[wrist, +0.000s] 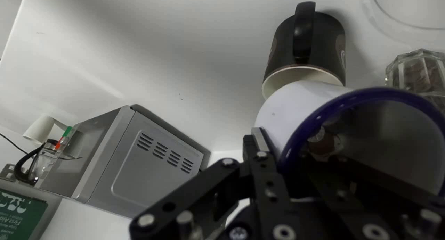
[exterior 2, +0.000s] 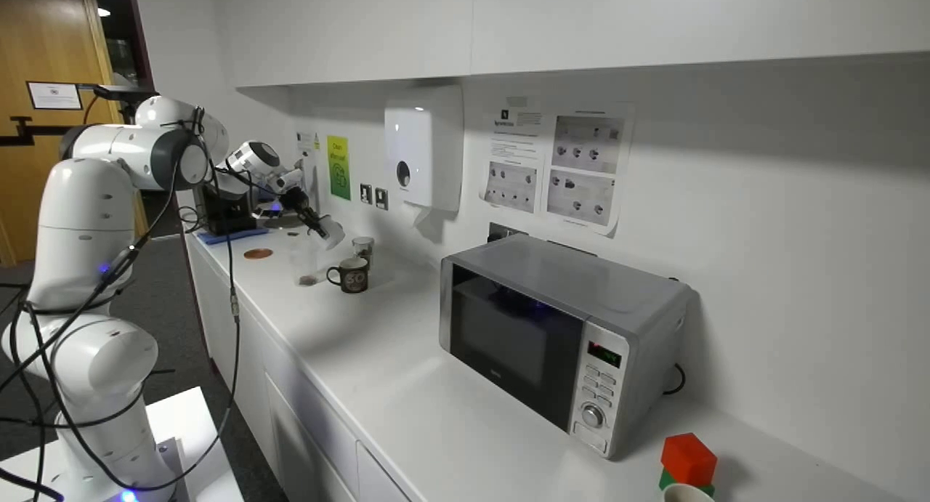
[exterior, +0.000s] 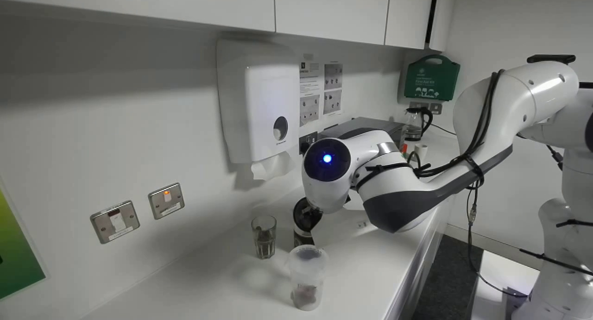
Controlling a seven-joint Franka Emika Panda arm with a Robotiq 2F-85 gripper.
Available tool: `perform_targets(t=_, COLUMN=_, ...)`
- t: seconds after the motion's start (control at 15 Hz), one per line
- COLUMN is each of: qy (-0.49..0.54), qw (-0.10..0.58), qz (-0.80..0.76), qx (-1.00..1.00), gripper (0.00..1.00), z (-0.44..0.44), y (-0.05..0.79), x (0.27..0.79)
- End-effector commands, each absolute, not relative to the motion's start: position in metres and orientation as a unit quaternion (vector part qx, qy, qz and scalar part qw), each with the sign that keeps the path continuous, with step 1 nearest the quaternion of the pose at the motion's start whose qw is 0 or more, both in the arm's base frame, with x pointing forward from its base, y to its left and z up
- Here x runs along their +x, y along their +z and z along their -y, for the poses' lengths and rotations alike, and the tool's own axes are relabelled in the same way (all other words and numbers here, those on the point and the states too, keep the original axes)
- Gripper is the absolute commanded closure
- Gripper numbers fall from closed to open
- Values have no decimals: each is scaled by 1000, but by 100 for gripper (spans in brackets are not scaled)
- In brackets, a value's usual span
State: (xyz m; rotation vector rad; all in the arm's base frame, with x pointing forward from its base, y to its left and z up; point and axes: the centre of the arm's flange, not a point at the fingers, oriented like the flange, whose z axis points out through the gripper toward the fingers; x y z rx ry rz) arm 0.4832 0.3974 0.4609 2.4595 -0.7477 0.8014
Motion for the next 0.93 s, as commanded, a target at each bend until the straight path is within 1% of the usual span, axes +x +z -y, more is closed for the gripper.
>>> perform_targets(t=0.0, qy=310, qw=241, qz=274, qx=878, gripper=98, z=-407, y=471, x=491)
perform_targets(t=0.87, qy=319, qw=285, qz=278, qx=860, gripper=98, z=-432, y=454, x=468)
